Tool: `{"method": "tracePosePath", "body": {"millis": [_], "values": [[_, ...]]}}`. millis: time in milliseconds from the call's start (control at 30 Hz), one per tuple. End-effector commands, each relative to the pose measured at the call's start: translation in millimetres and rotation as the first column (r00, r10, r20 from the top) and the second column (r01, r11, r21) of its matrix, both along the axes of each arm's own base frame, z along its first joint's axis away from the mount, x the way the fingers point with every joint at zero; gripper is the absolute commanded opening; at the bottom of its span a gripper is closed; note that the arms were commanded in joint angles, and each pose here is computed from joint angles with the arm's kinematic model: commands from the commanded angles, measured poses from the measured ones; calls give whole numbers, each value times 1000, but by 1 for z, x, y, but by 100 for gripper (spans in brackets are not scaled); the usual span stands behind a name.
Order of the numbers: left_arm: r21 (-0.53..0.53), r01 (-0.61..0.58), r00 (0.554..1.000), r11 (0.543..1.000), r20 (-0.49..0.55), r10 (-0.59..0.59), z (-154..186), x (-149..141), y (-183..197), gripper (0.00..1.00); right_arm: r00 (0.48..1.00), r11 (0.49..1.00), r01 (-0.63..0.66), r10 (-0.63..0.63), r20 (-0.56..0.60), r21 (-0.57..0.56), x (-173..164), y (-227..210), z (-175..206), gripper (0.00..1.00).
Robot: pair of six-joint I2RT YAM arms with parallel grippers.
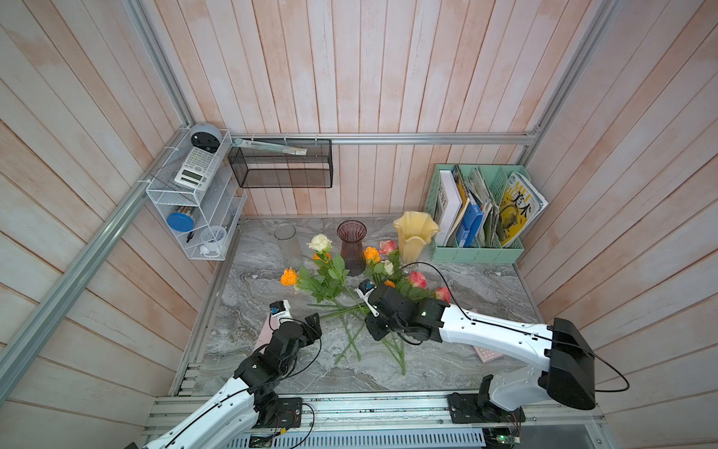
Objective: Arrange the flowers in different vases according to their colors
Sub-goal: Pick up the flower at the center of the board, then insert the flower into the vase.
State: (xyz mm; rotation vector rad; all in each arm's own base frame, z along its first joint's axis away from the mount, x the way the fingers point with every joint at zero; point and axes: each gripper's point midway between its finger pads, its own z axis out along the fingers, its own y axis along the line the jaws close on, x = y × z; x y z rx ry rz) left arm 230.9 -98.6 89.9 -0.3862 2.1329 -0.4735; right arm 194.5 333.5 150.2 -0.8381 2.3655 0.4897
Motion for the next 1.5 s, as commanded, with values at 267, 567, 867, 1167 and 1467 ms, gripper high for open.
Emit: {"method": "tracePosePath", "body": {"millis": [267, 567, 867, 1167, 1467], "values": [[8, 16, 1000, 1000, 3, -16, -2, 0, -1, 92, 915, 942, -57, -84, 395, 332, 29, 4, 154, 0], [12, 32, 999, 999, -5, -32, -3, 3, -6, 92, 739, 841, 33, -384, 553, 540, 77, -44, 248, 0], [12, 49, 999, 999, -6, -49, -5, 5, -10, 92, 585, 616, 89, -668, 460, 782, 146, -94, 295, 0], [-3, 77, 997, 997, -1, -77, -5, 5, -16, 92, 440, 555, 88, -767, 468, 827, 191, -94, 319, 0], [2, 80, 997, 997, -15, -79, -14, 2, -15, 92, 309, 506, 154, -840, 445, 848, 212, -151, 337, 0]]}}
